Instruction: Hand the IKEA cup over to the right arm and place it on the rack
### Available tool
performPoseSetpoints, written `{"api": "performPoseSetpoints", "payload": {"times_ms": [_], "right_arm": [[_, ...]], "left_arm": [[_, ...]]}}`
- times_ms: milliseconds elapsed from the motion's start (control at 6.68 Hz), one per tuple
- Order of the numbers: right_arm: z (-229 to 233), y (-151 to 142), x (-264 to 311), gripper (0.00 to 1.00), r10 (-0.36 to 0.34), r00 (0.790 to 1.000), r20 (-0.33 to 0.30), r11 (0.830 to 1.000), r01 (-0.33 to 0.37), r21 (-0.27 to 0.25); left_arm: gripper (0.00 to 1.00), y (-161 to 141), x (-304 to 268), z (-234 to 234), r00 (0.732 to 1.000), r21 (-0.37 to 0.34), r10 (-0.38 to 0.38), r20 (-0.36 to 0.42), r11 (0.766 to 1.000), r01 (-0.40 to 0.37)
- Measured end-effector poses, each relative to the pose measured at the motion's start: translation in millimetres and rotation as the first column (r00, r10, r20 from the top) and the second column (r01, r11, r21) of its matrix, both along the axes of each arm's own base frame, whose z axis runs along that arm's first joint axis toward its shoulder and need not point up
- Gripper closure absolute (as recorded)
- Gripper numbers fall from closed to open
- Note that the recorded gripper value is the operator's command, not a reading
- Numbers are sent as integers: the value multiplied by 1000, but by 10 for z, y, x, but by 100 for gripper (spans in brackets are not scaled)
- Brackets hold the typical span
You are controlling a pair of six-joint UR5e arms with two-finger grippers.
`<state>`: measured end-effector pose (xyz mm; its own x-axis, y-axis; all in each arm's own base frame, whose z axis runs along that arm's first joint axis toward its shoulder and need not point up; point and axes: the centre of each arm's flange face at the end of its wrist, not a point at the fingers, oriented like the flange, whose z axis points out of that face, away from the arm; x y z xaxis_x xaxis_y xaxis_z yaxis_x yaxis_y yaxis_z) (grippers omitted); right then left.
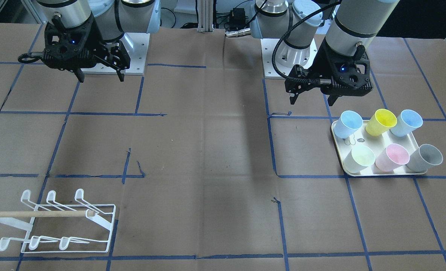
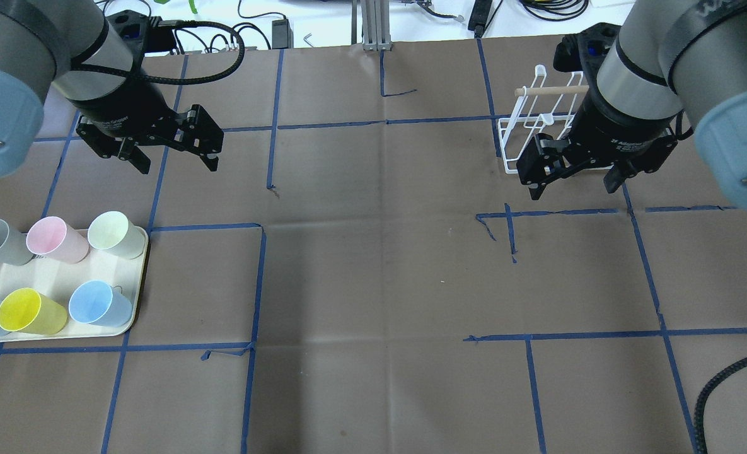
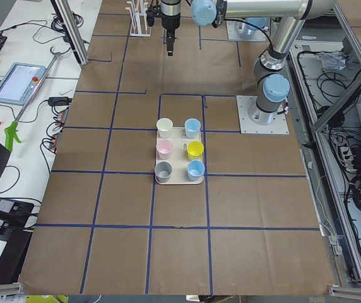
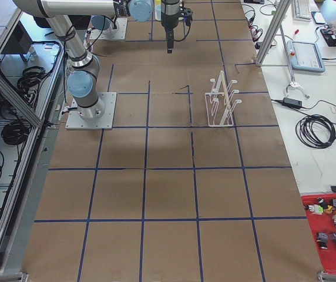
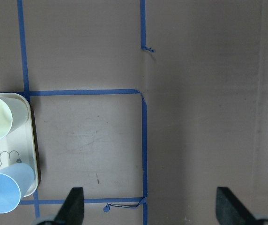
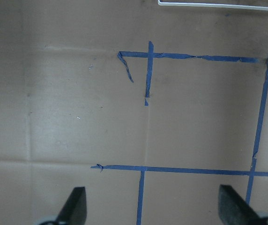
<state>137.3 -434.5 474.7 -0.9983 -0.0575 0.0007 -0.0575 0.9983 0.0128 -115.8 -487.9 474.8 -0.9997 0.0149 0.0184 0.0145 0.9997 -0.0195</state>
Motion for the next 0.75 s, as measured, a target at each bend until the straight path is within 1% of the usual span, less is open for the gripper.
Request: {"api": "performPoseSetpoints", "payload": {"times_ms": [749], "right_arm": [[-69, -36, 1, 0, 0, 1000, 2, 1000, 0, 15]], "left_arm": [[0, 13, -1, 4, 1000, 0, -1, 0, 1000, 1]]}}
